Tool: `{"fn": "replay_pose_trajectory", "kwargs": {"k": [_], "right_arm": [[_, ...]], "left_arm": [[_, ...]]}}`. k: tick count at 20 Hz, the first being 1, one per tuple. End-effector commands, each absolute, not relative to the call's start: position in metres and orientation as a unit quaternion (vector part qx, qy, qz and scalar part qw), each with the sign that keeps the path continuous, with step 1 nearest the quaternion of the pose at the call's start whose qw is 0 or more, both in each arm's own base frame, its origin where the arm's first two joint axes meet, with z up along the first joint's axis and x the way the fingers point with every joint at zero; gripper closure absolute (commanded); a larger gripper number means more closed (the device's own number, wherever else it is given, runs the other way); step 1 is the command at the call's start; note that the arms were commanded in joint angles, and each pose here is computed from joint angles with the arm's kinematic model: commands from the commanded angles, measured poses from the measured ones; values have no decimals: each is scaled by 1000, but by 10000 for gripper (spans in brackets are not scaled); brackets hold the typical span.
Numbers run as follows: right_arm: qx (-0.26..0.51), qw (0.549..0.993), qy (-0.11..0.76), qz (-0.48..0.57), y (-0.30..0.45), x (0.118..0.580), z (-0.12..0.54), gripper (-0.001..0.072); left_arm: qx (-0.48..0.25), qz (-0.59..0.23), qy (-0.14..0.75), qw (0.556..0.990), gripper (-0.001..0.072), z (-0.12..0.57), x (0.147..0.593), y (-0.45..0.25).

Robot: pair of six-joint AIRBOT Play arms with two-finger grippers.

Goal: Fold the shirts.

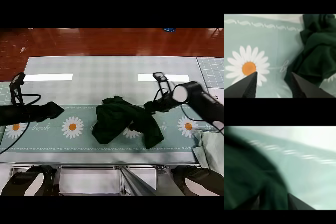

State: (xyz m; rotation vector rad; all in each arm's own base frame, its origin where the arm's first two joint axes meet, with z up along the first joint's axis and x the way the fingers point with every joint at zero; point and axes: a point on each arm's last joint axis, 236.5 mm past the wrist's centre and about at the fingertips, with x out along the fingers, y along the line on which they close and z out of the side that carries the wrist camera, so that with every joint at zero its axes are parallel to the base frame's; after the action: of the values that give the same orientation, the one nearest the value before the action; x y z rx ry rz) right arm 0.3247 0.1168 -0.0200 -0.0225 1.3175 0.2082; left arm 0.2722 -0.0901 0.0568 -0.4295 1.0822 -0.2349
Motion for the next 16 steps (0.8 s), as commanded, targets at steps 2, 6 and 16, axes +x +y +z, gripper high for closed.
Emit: {"fn": "replay_pose_trajectory", "kwargs": {"k": [2,6,16], "right_arm": [[-39,853,517,-54,-14,339,84,304],[133,861,452,-192,-96,284,69,306],[284,794,537,9,37,240,-37,347]], "left_arm": [[-201,-77,426,879,199,127,308,-48],[-266,-95,506,815,198,66,278,-72],[-373,-157,625,668,199,-72,212,-205]]}}
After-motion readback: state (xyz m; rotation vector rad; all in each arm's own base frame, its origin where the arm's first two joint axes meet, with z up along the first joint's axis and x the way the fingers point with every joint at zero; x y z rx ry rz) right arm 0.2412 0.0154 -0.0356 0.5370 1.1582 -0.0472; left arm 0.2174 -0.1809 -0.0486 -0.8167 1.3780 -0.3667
